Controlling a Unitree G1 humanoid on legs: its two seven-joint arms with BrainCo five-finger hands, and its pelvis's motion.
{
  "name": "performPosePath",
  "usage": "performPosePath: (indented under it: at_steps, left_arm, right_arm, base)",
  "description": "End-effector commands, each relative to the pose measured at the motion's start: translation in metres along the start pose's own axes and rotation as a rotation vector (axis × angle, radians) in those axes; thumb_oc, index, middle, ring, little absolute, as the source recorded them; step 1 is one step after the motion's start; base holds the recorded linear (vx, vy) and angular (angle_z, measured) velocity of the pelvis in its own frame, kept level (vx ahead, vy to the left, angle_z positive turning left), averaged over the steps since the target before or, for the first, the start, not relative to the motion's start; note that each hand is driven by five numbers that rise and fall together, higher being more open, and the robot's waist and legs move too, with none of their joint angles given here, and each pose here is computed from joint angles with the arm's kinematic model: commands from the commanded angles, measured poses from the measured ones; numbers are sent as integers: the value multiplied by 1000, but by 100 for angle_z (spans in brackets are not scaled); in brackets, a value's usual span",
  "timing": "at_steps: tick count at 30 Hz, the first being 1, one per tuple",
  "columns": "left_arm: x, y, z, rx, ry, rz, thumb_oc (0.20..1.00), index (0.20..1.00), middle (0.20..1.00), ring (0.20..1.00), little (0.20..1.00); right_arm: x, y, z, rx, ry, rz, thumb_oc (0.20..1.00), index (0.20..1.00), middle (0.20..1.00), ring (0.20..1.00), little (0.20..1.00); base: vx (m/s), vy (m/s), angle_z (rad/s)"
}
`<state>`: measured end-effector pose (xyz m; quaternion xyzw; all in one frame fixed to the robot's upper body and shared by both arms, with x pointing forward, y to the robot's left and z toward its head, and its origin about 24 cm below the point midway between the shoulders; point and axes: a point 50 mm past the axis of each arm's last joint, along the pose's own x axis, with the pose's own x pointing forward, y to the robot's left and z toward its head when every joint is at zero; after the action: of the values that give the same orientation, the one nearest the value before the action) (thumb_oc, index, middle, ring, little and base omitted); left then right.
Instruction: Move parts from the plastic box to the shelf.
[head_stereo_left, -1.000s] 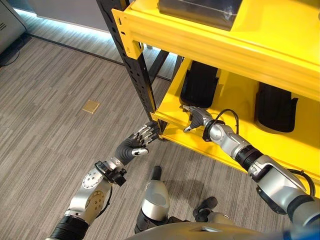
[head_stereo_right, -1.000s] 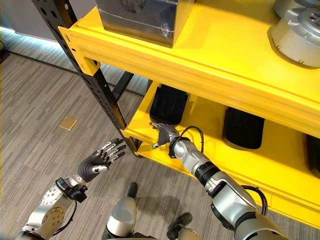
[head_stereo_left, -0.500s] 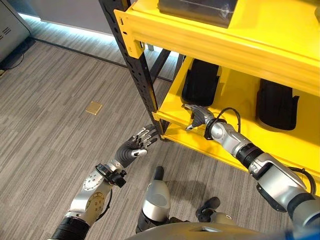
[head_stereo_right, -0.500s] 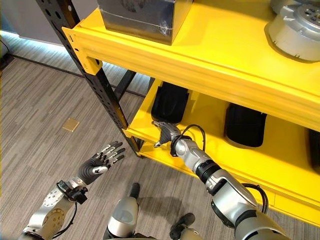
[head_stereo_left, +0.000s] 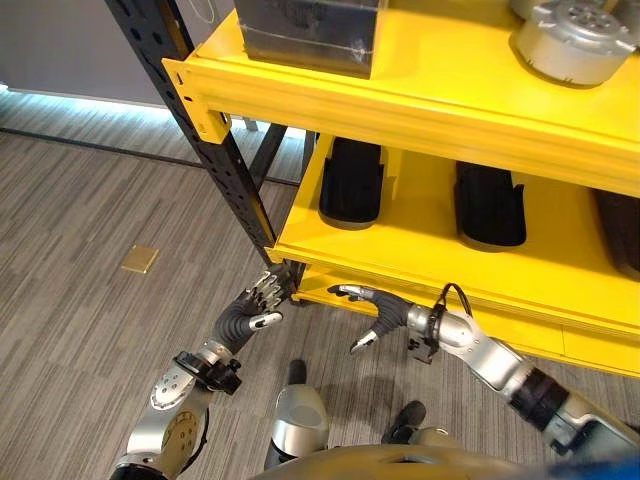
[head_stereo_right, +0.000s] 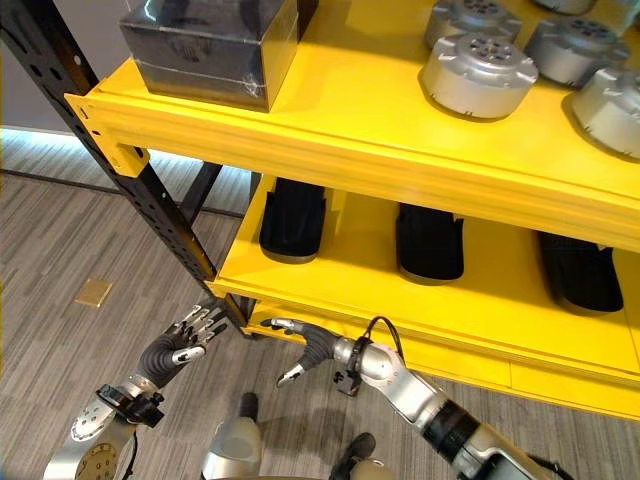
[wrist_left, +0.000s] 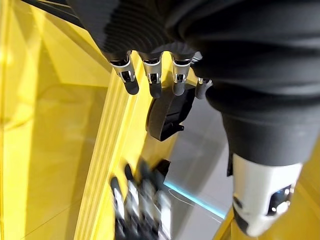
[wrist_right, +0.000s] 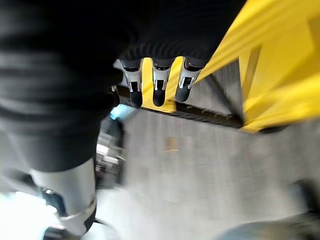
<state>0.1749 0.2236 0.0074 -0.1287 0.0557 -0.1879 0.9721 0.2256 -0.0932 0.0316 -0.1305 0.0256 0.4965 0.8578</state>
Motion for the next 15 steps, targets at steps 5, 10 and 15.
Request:
performPosePath:
  at_steps: [5,10,15]
  left_arm:
    - [10,-14,25,31,-241,-75,1000,1000,1000,1000,1000]
    - [9,-11,19,-44,-229,-18,1000,1000,1000,1000,1000]
    - [-3,2,11,-104,-213,193,1000,1000,1000,1000,1000]
  right_arm:
    - [-20,-23,22,208,-213,-185,1000,1000,1000,1000,1000]
    - [-58,-36,-15,322,-96,-648,1000,1000,1000,1000,1000]
    - [-104,-32,-57,390,111,-996,1000,1000,1000,1000,1000]
  base:
    - [-24,-28,-11]
    - [-23,11,-21]
    - [-18,27,-32]
